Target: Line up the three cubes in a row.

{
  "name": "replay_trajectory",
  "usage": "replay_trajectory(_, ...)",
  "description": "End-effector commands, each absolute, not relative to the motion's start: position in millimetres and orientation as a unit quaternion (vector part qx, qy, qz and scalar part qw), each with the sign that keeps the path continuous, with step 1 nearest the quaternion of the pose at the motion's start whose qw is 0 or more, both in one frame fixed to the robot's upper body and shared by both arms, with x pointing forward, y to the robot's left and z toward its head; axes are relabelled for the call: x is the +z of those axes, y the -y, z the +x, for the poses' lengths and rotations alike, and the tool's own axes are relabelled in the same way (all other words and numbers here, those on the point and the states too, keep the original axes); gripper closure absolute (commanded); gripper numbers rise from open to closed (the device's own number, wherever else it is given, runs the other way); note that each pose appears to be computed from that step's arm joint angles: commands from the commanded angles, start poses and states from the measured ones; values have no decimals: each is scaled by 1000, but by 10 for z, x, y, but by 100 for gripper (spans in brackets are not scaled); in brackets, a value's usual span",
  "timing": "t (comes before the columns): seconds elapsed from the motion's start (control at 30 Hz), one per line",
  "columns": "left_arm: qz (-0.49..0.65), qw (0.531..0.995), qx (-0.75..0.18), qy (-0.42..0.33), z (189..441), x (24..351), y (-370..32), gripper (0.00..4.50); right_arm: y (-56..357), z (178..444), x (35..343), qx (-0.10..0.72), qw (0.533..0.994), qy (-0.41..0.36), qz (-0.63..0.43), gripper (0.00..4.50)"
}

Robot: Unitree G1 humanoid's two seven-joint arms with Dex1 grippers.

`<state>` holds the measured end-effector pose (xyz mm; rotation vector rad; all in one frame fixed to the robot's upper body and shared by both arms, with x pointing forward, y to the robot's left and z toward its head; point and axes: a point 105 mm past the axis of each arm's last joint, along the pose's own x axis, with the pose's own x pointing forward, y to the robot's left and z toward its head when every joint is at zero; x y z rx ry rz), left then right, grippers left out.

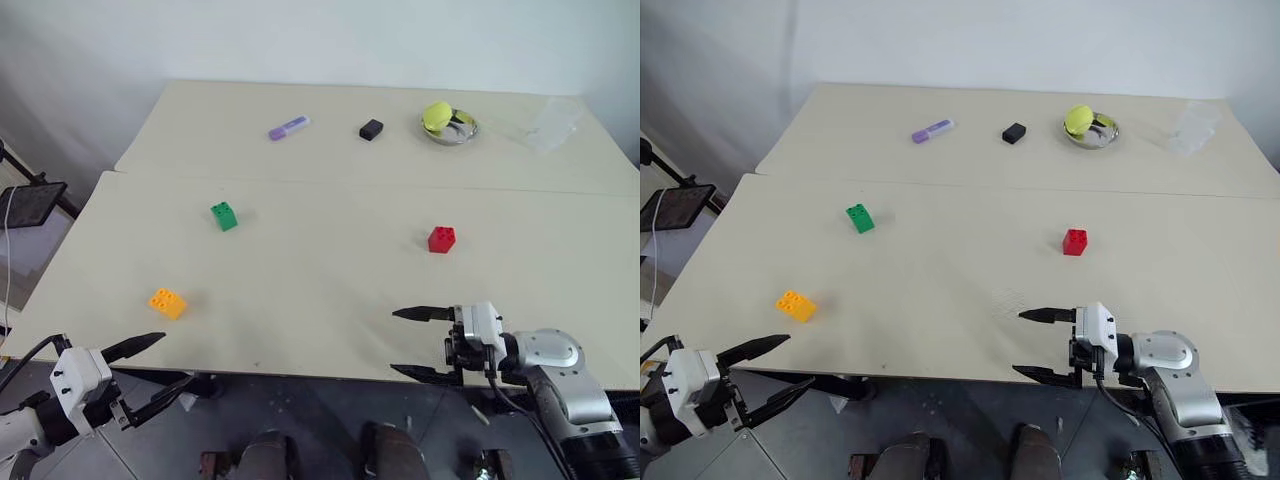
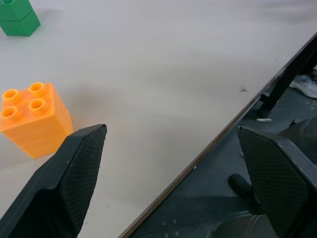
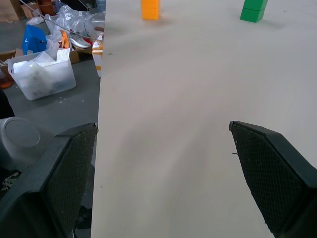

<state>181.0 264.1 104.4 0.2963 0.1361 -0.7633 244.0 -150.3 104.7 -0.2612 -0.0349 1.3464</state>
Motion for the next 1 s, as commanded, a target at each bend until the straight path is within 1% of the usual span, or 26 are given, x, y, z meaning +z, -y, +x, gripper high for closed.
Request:
replay_trajectory(0.03, 156, 915, -368, -49, 1846, 1113, -2643, 2, 1509, 2434, 1183, 618, 775, 42, -126, 0)
replay_trajectory(0.13, 131, 921, -366, -23, 1951, 1252, -2628, 2, 1516, 2473, 1287, 603, 786, 61, -126, 0)
replay_trajectory(0.23, 100, 909, -403, -36, 1967, 1325, -2506, 2, 1587, 2505, 1405, 577, 804, 73, -124, 0)
replay_trajectory(0.3, 92, 890, -446, -23, 1983, 1455, -2245, 2, 1784, 2543, 1536, 525, 840, 80, -113, 0)
replay_trajectory(0.33, 92, 875, -476, -13, 2008, 1505, -2052, 2, 2033, 2551, 1526, 483, 865, 60, -118, 0)
replay_trajectory(0.4, 87, 871, -484, 23, 2180, 1610, -1844, 2, 2543, 2612, 1549, 371, 919, 54, -122, 0)
replay_trajectory(0.47, 84, 873, -479, 33, 2286, 1646, -1791, 2, 2767, 2628, 1545, 314, 940, 58, -120, 0)
replay_trajectory(0.5, 86, 873, -479, 24, 2335, 1621, -1775, 2, 2836, 2632, 1521, 292, 948, 59, -115, 0)
replay_trajectory(0.6, 85, 861, -502, 25, 2513, 1597, -1622, 2, 3110, 2703, 1387, 188, 974, 54, -113, 0)
replay_trajectory(0.67, 80, 856, -509, 39, 2564, 1652, -1578, 2, 3114, 2780, 1356, 165, 979, 47, -107, 0)
replay_trajectory(0.77, 75, 852, -515, 57, 2588, 1724, -1569, 2, 2805, 3002, 1513, 187, 978, 58, -72, 0)
replay_trajectory(0.83, 83, 850, -518, 59, 2587, 1724, -1574, 2, 2699, 3088, 1558, 186, 980, 46, -58, 0)
replay_trajectory(0.93, 94, 846, -522, 56, 2586, 1704, -1605, 2, 2456, 3376, 1599, 170, 985, 4, -36, 0)
replay_trajectory(1.0, 98, 845, -523, 55, 2596, 1702, -1606, 2, 2336, 3522, 1642, 160, 987, -4, -32, 0)
